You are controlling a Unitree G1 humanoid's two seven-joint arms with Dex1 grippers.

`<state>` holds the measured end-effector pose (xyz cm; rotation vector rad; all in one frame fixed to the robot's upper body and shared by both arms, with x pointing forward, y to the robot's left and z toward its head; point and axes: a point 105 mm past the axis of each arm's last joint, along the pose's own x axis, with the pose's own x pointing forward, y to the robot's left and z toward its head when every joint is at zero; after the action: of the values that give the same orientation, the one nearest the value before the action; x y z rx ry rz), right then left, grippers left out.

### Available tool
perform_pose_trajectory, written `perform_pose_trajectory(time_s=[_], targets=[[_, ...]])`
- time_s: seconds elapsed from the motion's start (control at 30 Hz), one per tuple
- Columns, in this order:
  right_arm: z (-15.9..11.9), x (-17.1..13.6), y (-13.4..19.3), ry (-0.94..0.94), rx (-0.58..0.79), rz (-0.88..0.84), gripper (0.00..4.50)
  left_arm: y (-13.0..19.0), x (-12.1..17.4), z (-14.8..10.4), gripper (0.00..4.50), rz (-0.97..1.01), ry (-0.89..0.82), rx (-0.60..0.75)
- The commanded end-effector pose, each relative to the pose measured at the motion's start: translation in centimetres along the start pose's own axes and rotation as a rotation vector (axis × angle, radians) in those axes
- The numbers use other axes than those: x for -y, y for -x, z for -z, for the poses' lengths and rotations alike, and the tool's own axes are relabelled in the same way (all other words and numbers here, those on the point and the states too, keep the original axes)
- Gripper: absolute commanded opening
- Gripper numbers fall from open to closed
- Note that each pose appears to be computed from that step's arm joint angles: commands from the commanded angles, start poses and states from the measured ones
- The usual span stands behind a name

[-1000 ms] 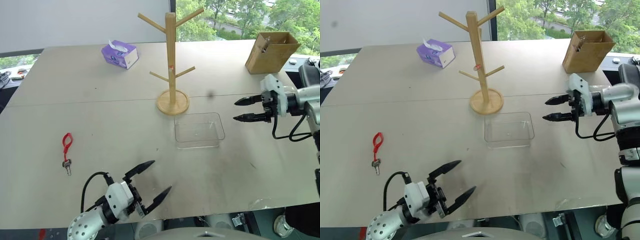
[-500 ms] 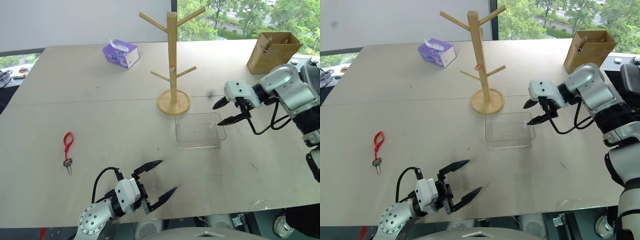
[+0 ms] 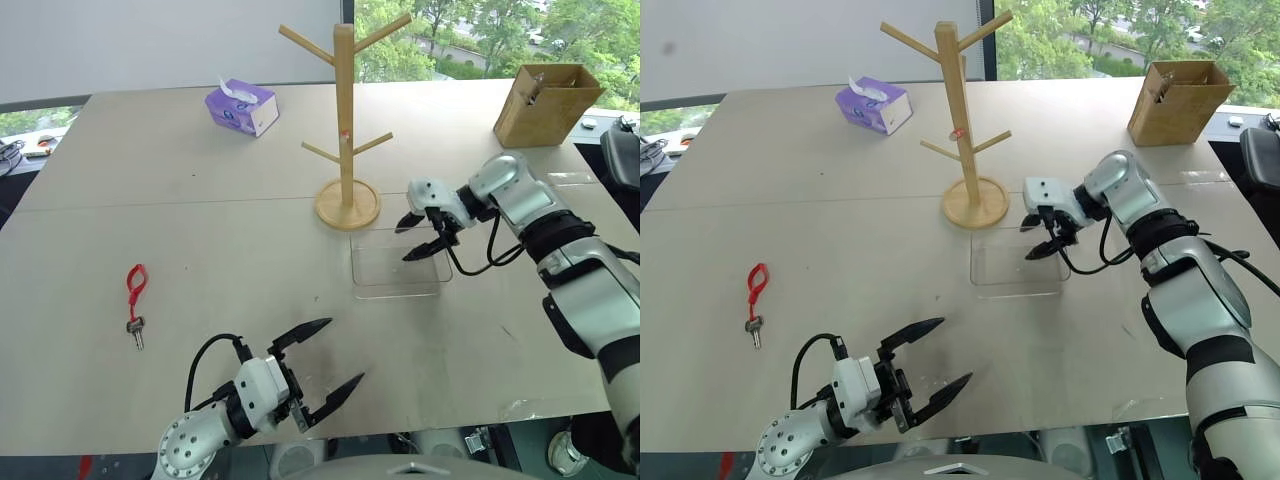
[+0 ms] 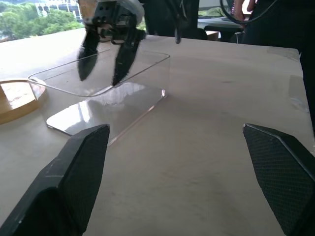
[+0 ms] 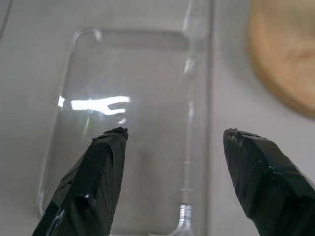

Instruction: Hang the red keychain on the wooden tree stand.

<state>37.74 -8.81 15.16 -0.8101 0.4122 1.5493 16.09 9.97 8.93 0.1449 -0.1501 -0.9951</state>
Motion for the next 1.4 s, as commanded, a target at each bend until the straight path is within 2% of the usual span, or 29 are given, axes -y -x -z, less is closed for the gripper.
perform_pose_trajectory(time_s=[0.03, 0.2, 0.23, 0.53, 0.63, 0.73, 0.83, 0.93, 1.1, 1.2, 1.4], targets=[[-1.7, 0.7, 0.8, 0.053, 0.041, 0.017, 2.53, -0.5, 0.5, -1.3, 4.50, 0.010, -0.009, 0.025], [-1.8, 0.8, 0.9, 0.059, 0.046, 0.015, 0.20, -0.8, 0.3, -1.8, 4.50, 0.005, -0.005, 0.026], [-1.9, 0.8, 0.9, 0.059, 0.047, 0.015, 0.05, -0.9, 0.2, -1.9, 4.50, 0.004, -0.005, 0.026], [-1.7, 0.8, 1.4, 0.053, 0.074, 0.036, 0.05, -1.2, -0.7, -2.5, 4.50, -0.013, -0.006, 0.023], [-1.2, 1.5, 4.4, -0.110, 0.164, 0.119, 0.05, -1.7, -1.4, -2.8, 4.50, -0.054, -0.002, 0.034], [0.1, 2.9, 7.8, -0.279, 0.221, 0.306, 0.05, -2.4, -1.6, -2.9, 4.50, -0.078, 0.013, 0.041], [3.7, 3.9, 10.3, -0.439, 0.142, 0.526, 0.05, -3.0, -1.9, -3.2, 4.50, -0.089, 0.022, 0.052], [6.1, 3.9, 12.1, -0.596, 0.125, 0.647, 0.05, -3.4, -2.9, -3.5, 4.50, -0.118, 0.021, 0.062], [10.6, 3.8, 15.4, -0.886, 0.112, 0.973, 0.05, -3.6, -4.2, -3.5, 4.50, -0.132, 0.020, 0.070], [13.2, 3.3, 18.2, -1.045, 0.123, 1.227, 0.05, -3.6, -4.3, -3.1, 4.50, -0.103, 0.018, 0.065], [15.3, 2.2, 22.1, -1.152, 0.149, 1.522, 0.05, -3.0, -4.4, -2.3, 4.50, -0.096, 0.018, 0.059]])
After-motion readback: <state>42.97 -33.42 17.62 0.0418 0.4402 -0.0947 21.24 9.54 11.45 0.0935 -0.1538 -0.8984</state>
